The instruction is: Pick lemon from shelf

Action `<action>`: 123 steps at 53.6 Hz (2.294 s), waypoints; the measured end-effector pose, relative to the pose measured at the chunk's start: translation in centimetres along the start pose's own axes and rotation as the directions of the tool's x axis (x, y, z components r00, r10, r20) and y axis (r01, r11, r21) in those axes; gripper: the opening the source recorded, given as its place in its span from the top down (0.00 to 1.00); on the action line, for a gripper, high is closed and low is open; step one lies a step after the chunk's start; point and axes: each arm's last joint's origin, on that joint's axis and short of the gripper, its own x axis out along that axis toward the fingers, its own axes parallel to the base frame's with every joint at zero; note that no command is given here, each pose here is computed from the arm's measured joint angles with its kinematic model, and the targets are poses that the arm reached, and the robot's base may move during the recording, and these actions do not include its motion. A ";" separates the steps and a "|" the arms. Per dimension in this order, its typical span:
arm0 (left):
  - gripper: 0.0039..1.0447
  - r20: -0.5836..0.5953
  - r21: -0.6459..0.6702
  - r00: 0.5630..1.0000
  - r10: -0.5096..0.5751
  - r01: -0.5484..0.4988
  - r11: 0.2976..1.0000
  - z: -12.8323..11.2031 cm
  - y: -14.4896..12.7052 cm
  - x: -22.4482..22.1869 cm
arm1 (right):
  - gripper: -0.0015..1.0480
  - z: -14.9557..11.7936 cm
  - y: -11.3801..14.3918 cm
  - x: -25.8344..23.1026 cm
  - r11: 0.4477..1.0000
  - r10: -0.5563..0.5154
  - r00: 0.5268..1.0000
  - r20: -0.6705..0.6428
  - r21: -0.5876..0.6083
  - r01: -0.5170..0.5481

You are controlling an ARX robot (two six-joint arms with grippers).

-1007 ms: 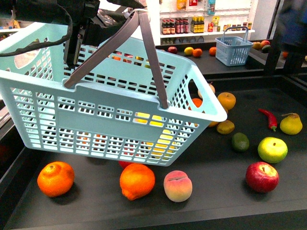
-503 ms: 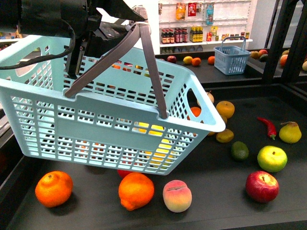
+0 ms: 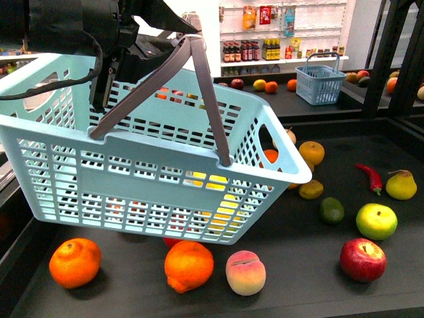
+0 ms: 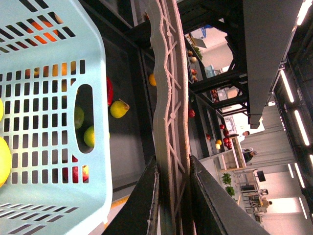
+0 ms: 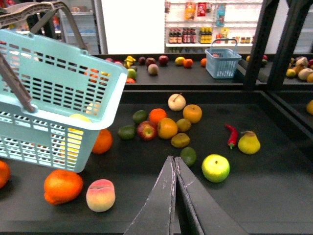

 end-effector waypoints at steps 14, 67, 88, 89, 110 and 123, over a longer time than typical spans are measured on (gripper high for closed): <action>0.87 -0.001 0.000 1.000 -0.001 0.001 1.000 0.0 0.0 0.0 | 0.97 0.0 -1.1 0.0 1.000 -0.013 1.000 0.000 -0.002 0.013; 0.87 0.564 -0.278 0.778 0.278 -0.138 0.951 8.6 1.6 -5.1 | 0.07 0.0 -1.1 0.0 1.000 -0.014 1.000 0.000 -0.003 0.014; 0.87 0.859 -0.370 0.359 0.367 -0.062 0.927 15.0 2.1 -13.9 | 0.07 0.0 -1.1 0.0 1.000 -0.014 1.000 0.000 -0.003 0.014; 0.87 0.867 -0.367 0.343 0.363 -0.054 0.928 15.1 2.1 -14.2 | 0.07 0.0 -1.1 0.0 1.000 -0.014 1.000 0.000 -0.003 0.014; 0.87 0.940 -0.314 0.172 0.296 0.089 0.945 15.5 4.6 -18.7 | 0.07 0.0 -1.1 0.0 1.000 -0.014 1.000 0.000 -0.003 0.014; 0.87 0.943 -0.313 0.145 0.299 0.089 0.945 14.4 8.0 -19.4 | 0.07 0.0 -1.1 0.0 1.000 -0.014 1.000 0.000 -0.003 0.014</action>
